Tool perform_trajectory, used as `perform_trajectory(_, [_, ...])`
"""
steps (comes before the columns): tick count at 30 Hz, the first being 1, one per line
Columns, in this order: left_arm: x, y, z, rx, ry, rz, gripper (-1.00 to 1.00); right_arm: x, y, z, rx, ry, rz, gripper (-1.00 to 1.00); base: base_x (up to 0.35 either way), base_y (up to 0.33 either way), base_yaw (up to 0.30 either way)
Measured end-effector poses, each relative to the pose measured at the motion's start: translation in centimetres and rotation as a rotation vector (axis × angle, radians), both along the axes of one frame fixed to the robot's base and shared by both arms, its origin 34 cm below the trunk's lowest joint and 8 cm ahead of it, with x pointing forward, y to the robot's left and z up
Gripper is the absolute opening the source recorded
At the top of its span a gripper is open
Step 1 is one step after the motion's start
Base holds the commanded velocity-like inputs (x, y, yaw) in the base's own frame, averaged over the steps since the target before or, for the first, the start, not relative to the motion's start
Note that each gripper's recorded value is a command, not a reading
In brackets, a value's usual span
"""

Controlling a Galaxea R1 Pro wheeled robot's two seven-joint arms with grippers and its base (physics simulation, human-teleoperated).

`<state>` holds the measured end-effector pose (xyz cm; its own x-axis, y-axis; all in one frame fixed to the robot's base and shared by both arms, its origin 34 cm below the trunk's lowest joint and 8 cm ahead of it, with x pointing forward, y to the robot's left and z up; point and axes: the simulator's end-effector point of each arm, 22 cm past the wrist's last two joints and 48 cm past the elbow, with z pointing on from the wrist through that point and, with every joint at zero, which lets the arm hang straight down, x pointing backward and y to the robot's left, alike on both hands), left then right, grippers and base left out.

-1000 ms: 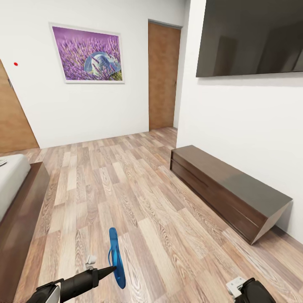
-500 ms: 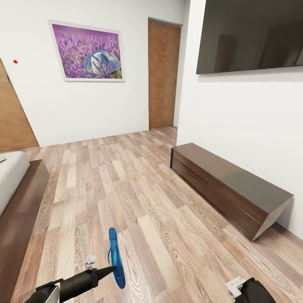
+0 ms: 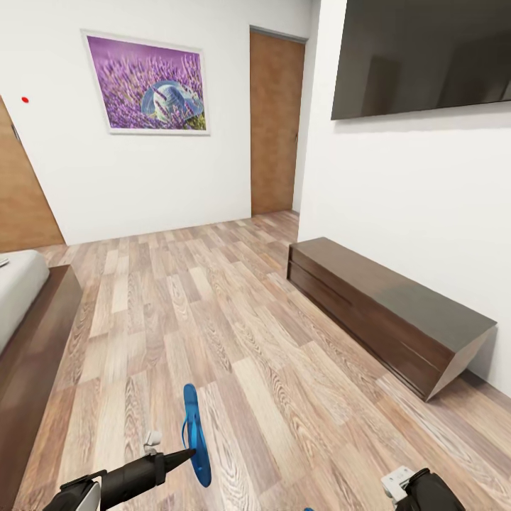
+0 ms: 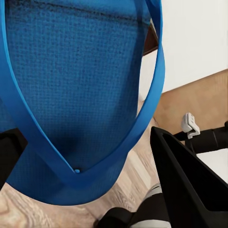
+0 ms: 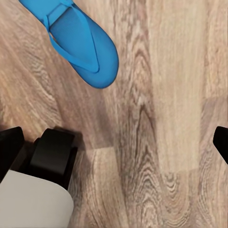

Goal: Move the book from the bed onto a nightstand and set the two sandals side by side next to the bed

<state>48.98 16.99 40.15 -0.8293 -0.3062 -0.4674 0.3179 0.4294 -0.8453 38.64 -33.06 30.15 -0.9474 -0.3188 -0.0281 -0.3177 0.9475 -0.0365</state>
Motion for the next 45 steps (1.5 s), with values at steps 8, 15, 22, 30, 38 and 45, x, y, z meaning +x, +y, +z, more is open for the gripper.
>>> perform_trajectory(8, [-0.4,0.0,-1.7,0.003,0.007,0.001,-1.0,-0.5,0.0,-1.6,-0.001,0.007,0.0,1.0,0.0,0.0,0.0])
perform_trajectory(15, [-0.8,0.0,-2.9,0.001,0.036,0.0,-1.0,-1.2,0.0,-2.6,-0.002,0.036,0.0,1.0,0.0,0.0,0.0])
perform_trajectory(22, [-1.2,0.0,-4.1,-0.001,0.065,0.0,-1.0,-1.8,0.0,-3.5,-0.002,0.063,0.001,1.0,0.0,0.0,0.0])
perform_trajectory(30, [-1.7,0.0,-5.5,0.001,0.098,0.0,-1.0,-2.6,-0.1,-4.5,-0.003,0.095,0.001,1.0,0.0,0.0,0.0])
perform_trajectory(38, [-2.3,0.0,-6.9,0.003,0.13,0.001,-1.0,-3.0,-0.2,-5.3,-0.007,0.114,0.005,1.0,0.0,0.0,0.0])
perform_trajectory(45, [-2.8,0.0,-8.0,0.0,0.159,0.0,-1.0,-3.0,0.0,-6.1,0.001,0.111,0.028,1.0,0.0,0.0,0.0])
